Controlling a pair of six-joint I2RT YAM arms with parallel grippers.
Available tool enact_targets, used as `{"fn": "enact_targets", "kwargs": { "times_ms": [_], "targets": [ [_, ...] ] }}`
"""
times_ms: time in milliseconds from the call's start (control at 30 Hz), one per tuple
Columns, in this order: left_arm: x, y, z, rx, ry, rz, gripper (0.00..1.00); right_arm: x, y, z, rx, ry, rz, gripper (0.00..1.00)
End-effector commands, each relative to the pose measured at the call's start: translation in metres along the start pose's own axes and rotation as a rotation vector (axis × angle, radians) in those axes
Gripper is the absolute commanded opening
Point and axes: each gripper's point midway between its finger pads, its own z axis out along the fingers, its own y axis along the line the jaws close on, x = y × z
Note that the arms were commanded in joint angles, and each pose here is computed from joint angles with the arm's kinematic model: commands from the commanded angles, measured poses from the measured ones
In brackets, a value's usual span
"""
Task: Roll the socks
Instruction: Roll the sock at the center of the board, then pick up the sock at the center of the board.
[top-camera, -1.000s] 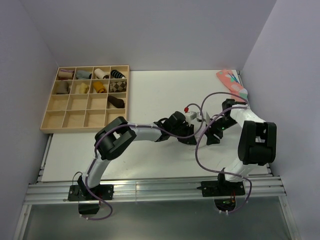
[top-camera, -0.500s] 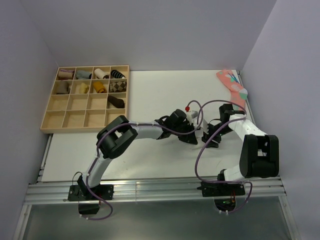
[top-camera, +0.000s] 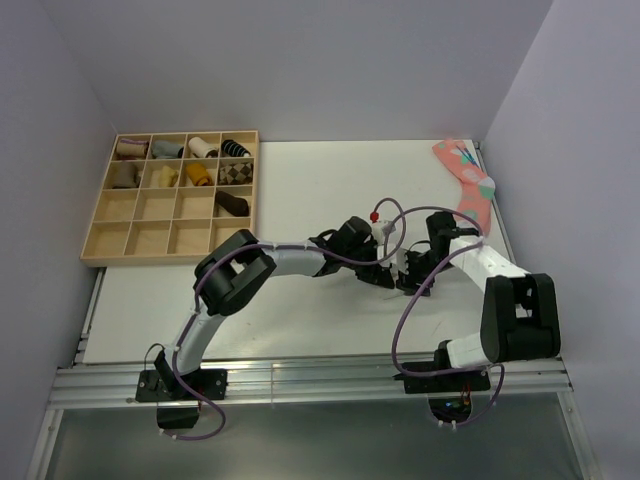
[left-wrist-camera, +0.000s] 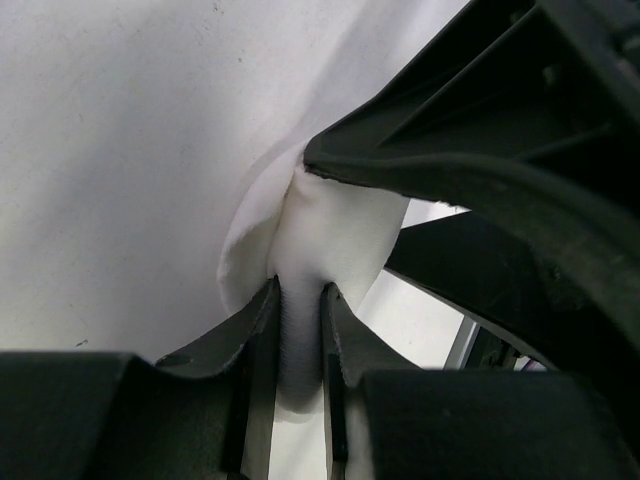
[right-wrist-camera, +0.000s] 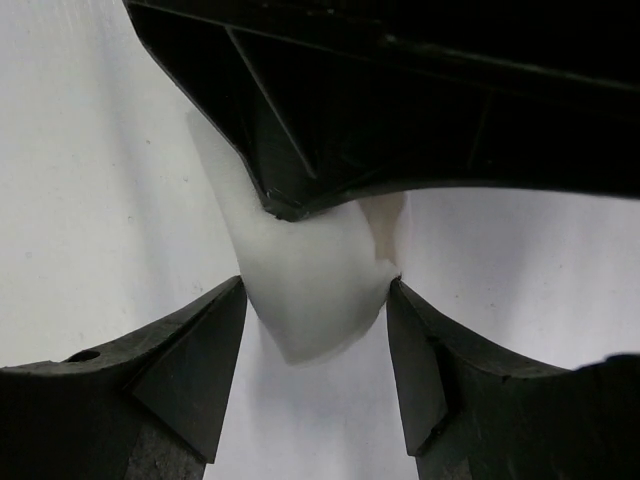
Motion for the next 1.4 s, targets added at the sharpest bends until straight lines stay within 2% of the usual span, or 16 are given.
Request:
{"fn": "enact_targets", "kwargs": {
  "times_ms": [0, 467, 867, 1167, 1300, 1333, 1367],
  "targets": [
    [0.072, 0.068, 0.002, -0.195, 0.191, -0.110, 0.00, -0.002, -0.005, 0.004, 0.024, 0.009, -0.056, 0.65],
    [0.060, 0.070, -0.001, -0.094, 0.186, -0.210, 0.00, 0.008, -0.001, 0.019, -0.042, 0.092, -0.050, 0.62],
    [0.066, 0.069, 0.000, -0.066, 0.218, -0.226, 0.00, -0.001, -0.010, 0.026, -0.057, 0.095, -0.015, 0.59],
    [0.072, 0.069, 0.001, -0.011, 0.270, -0.305, 0.01, -0.008, -0.009, 0.027, -0.087, 0.096, -0.009, 0.55],
    [0.074, 0.071, 0.002, -0.006, 0.284, -0.342, 0.01, -0.009, -0.008, 0.026, -0.109, 0.106, 0.002, 0.48],
    [0.071, 0.071, 0.003, -0.006, 0.280, -0.343, 0.02, -0.008, -0.006, 0.027, -0.122, 0.111, 0.007, 0.42],
    [0.070, 0.070, 0.003, -0.002, 0.279, -0.343, 0.02, -0.008, -0.005, 0.027, -0.130, 0.113, 0.011, 0.40]
  ]
}}
